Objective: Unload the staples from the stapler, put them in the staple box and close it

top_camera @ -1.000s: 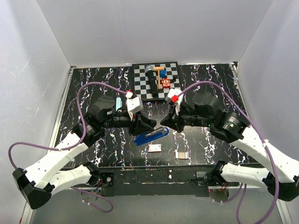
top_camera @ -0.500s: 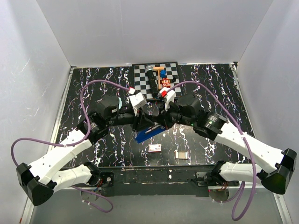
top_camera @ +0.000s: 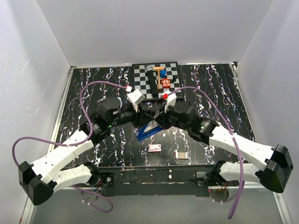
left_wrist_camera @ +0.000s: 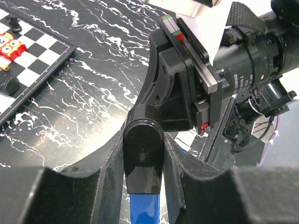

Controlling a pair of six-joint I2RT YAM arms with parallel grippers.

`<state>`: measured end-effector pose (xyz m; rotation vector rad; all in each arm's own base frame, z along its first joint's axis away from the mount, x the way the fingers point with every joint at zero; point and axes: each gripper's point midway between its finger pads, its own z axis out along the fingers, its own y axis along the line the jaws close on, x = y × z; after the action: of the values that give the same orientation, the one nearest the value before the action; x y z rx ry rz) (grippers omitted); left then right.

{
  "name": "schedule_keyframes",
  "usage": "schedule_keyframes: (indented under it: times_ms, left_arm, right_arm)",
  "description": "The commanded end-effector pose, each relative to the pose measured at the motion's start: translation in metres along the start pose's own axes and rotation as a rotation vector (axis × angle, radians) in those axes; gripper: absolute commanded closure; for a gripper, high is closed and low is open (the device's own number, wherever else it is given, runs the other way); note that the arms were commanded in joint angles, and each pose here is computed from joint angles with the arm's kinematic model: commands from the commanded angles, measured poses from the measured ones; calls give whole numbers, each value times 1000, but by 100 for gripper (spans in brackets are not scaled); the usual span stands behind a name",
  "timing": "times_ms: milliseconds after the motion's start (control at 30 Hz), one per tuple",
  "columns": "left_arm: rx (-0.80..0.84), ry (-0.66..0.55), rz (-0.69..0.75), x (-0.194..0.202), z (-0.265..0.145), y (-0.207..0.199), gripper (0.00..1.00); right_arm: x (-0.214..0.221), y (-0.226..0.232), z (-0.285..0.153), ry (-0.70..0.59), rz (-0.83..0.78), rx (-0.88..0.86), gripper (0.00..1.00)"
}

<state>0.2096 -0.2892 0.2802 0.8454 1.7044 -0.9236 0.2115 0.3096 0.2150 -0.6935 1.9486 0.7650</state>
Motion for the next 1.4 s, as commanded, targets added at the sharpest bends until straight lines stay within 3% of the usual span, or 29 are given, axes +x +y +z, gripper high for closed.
schedule_keyframes:
  times_ms: [0, 767, 1367]
  left_arm:
    - [-75, -205, 4, -52, -3, 9, 100]
    - [-329, -387, -87, -83, -1, 57, 100]
    - [-431, -437, -128, -91, 6, 79, 100]
  right_arm:
    - [0, -8, 11, -42, 22, 40, 99]
    - [22, -10, 57, -75, 90, -36, 99]
    - [38, 0, 77, -58, 166, -114, 99]
